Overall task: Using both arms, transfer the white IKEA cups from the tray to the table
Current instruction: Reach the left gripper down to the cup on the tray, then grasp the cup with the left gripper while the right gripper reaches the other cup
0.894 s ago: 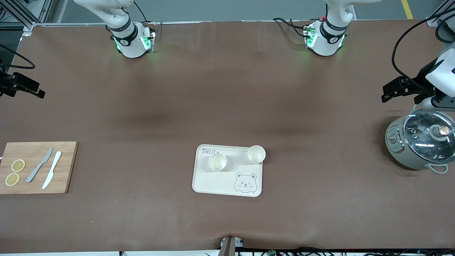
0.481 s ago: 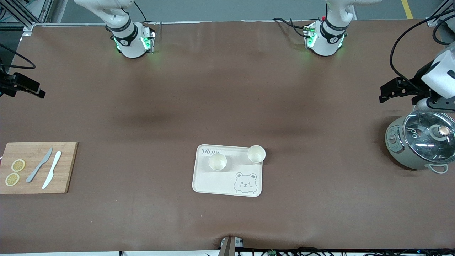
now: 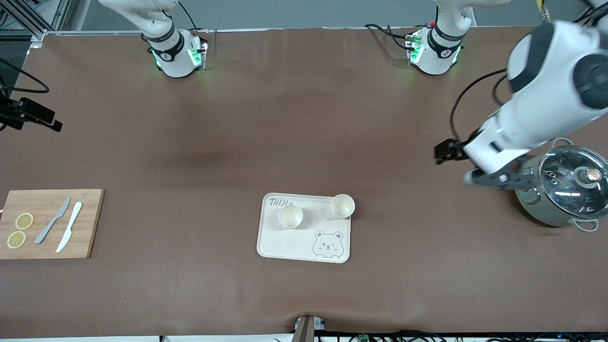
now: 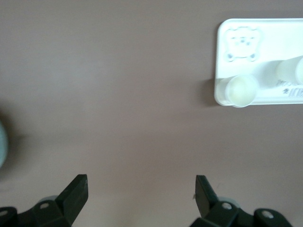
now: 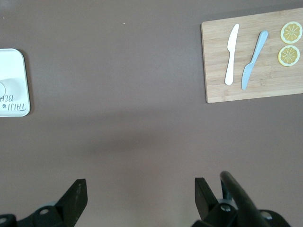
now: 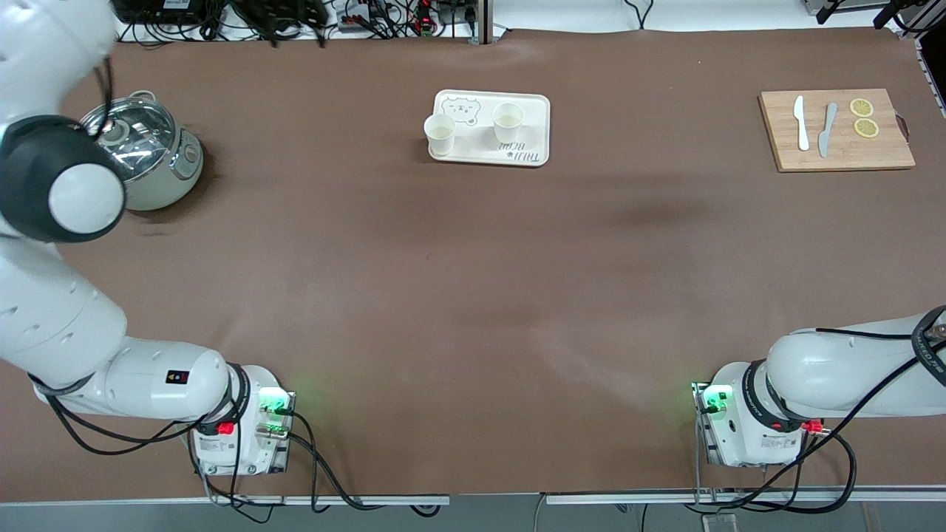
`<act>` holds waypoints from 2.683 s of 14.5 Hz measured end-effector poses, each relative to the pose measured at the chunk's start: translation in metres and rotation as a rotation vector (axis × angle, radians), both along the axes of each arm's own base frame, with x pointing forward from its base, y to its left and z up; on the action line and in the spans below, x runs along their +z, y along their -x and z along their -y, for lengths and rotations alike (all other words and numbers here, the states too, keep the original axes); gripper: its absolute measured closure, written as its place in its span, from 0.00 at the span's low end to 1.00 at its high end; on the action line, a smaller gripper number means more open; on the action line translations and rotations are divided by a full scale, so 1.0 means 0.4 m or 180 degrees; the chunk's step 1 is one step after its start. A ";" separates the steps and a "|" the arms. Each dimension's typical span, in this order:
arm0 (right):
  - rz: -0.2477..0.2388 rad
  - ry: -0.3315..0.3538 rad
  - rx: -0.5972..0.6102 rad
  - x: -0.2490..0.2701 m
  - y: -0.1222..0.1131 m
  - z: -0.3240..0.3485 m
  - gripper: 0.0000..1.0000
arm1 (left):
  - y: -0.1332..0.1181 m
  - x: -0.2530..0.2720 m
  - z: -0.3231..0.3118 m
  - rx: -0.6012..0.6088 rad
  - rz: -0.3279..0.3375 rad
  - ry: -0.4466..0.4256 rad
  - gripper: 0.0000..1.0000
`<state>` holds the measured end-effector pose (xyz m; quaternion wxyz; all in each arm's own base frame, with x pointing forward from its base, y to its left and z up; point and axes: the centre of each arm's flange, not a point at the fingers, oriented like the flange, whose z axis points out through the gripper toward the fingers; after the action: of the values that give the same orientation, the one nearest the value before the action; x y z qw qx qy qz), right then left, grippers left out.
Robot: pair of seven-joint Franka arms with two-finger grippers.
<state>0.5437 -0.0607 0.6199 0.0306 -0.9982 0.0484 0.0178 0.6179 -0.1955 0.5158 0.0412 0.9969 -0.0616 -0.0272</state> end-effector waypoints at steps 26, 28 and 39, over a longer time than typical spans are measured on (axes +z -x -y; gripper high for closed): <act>0.0273 -0.0393 -0.0752 -0.116 -0.120 -0.634 0.00 | 0.036 -0.692 0.378 0.0144 0.0880 0.0452 0.00; 0.0272 -0.0390 -0.0861 -0.237 -0.146 -0.783 0.00 | 0.033 -0.700 0.377 0.0153 0.0906 0.0481 0.00; 0.0379 -0.0276 -0.0983 -0.644 -0.240 -1.055 0.00 | 0.052 -0.741 0.400 0.0549 0.0952 0.0437 0.66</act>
<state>0.6395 0.3612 0.3622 0.0788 -0.9759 0.1984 -0.0442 0.5970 -0.3557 0.2195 0.1017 0.9862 0.0170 0.1293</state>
